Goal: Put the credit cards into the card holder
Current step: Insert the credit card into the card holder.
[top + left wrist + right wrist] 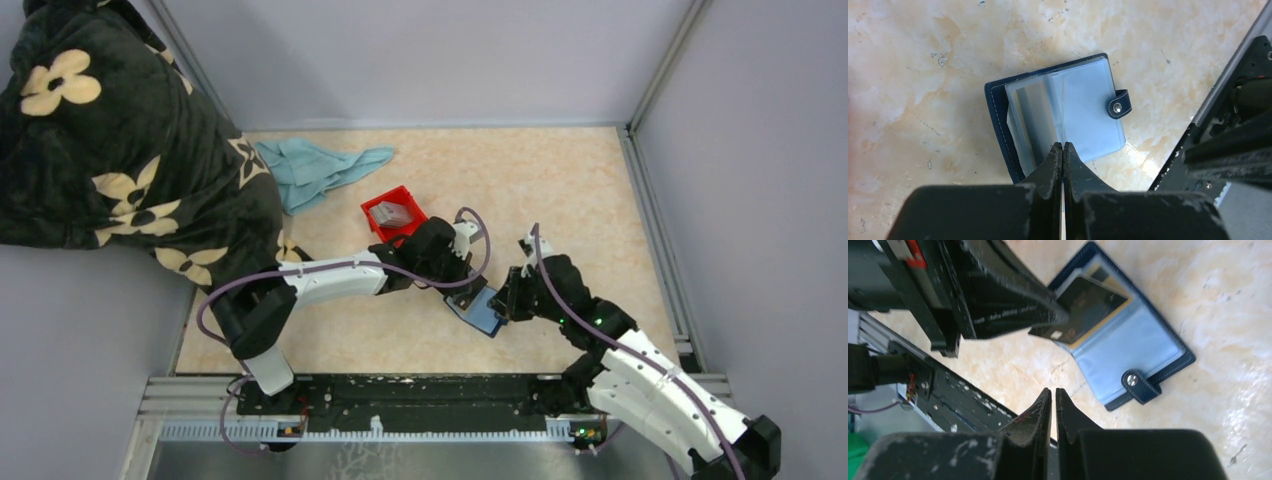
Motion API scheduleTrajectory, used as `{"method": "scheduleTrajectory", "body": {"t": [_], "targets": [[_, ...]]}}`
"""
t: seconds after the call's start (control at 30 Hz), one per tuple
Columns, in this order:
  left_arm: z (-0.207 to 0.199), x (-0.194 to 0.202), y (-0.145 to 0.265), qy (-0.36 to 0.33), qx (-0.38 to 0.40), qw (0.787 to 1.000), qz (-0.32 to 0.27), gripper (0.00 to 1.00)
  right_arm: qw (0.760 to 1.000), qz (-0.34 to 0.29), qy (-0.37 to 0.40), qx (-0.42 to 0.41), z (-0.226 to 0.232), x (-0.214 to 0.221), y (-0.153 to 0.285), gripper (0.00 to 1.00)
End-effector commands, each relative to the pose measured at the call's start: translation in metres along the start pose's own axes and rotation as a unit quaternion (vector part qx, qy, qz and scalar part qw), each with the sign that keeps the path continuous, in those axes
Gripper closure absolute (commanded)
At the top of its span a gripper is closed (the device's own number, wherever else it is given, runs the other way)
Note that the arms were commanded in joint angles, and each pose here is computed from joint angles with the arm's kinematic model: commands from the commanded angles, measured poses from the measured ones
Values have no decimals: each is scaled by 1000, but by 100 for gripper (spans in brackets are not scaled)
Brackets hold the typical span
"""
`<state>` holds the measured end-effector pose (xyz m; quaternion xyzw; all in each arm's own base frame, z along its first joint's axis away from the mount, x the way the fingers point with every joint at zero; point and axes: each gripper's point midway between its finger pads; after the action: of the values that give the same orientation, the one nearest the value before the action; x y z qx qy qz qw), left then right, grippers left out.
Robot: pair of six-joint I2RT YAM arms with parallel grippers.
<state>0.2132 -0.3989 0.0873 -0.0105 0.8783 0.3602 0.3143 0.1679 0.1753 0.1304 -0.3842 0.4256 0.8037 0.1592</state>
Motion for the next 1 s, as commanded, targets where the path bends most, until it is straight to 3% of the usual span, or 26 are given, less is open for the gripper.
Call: {"method": "scheduleTrajectory", "body": {"t": [0.0, 0.4, 0.73, 0.97], "targets": [[7, -5, -1, -9, -35, 999, -3, 100, 1000, 13, -9, 21, 5, 13, -10, 96], [21, 7, -10, -6, -55, 998, 17, 100, 996, 79, -31, 19, 16, 77, -45, 100], [23, 11, -15, -7, -54, 998, 23, 100, 995, 96, -35, 16, 18, 89, -67, 100], [26, 15, -17, -4, -57, 998, 30, 100, 993, 93, -30, 60, 5, 86, -69, 100]]}}
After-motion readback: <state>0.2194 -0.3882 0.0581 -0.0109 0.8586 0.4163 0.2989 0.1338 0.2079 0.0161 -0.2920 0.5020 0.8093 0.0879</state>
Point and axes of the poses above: each gripper's point midway between its finger pads, its own y axis back along the fingers, its own z axis along the line the jaws close on, x = y × z, and after that the axes turned 15 degrees about y, right-handed
